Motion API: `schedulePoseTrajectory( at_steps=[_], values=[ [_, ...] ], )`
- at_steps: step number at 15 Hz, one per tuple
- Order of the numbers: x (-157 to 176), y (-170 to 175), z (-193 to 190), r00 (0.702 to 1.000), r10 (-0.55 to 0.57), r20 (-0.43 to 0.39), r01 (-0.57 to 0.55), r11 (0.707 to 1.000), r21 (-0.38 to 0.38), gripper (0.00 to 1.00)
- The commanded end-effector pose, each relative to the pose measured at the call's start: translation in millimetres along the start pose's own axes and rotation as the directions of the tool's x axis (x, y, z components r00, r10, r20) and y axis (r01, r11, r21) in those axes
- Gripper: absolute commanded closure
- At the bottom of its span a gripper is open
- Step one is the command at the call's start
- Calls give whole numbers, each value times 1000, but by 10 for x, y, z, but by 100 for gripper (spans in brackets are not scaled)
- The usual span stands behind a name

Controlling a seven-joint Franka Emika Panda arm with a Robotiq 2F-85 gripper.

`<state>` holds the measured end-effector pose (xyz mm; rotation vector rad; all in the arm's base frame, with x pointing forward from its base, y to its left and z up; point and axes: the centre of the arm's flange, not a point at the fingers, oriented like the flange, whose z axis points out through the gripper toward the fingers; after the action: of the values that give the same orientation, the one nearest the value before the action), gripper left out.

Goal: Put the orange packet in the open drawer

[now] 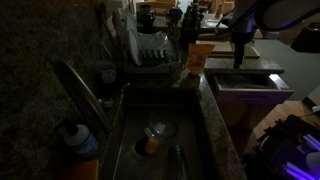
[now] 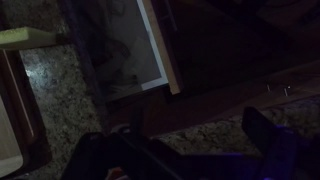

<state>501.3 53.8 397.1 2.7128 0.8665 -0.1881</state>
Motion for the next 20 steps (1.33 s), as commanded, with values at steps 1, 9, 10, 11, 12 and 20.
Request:
schedulePoseTrajectory(
  at_steps=[1, 9, 10, 11, 12, 20],
  values=[
    [1, -4, -3, 1000, -1, 0, 1, 1000, 0, 0],
    [598, 660, -198, 900, 81, -428, -183, 962, -202, 0],
    [640, 744, -163, 885, 133, -447, -212, 968, -131, 0],
    [689, 874, -41, 902, 164, -400, -199, 979, -46, 0],
    [704, 974, 115, 905, 213, -368, -225, 974, 10, 0],
    [780, 917, 309, 926, 48, -375, -19, 997, 81, 0]
  ],
)
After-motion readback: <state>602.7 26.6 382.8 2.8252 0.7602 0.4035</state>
